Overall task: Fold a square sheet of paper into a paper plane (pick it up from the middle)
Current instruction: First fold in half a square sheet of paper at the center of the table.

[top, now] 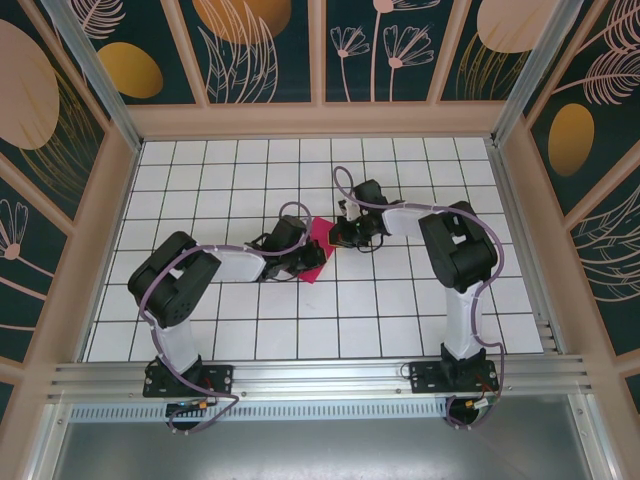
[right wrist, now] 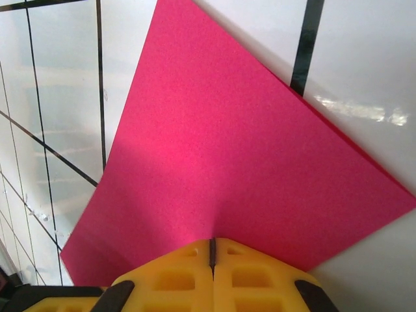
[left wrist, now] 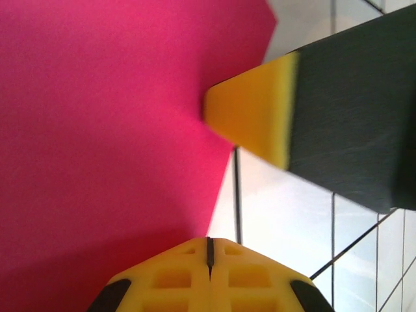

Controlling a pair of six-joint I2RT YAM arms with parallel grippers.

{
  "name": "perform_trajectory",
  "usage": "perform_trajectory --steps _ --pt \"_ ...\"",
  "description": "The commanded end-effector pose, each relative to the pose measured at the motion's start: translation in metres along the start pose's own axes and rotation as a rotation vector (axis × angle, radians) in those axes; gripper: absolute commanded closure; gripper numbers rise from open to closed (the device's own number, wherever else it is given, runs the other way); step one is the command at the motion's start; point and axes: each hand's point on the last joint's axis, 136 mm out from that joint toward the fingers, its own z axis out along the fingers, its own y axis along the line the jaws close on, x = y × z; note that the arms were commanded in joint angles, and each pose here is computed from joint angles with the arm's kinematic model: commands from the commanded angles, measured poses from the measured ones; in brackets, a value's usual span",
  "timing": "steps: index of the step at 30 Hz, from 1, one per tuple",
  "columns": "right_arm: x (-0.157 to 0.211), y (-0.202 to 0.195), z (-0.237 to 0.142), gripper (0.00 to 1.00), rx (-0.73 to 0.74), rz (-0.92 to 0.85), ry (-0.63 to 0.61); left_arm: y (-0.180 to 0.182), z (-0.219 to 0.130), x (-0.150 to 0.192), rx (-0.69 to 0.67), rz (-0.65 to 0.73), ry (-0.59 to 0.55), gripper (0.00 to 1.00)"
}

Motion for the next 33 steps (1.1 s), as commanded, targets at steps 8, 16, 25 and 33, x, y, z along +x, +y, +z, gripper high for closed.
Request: perform_trajectory --steps 8,16,25,33 --pt "0.017 -0.037 0.011 1.00 0.113 0.047 0.063 -0.030 0.010 -0.021 0.085 0.151 -0.039 1.00" --pt "0.017 -0.042 0.012 1.00 0.116 0.068 0.069 -0.016 0.018 -0.009 0.068 0.133 -0.001 1.00" --pt "0.018 -0.049 0.014 1.00 0.136 0.082 0.078 0.004 0.026 0.002 0.005 0.140 0.042 1.00" --pt "0.020 -0.059 0.015 1.00 0.168 0.106 0.094 0.013 0.016 0.025 0.016 0.153 0.106 1.00"
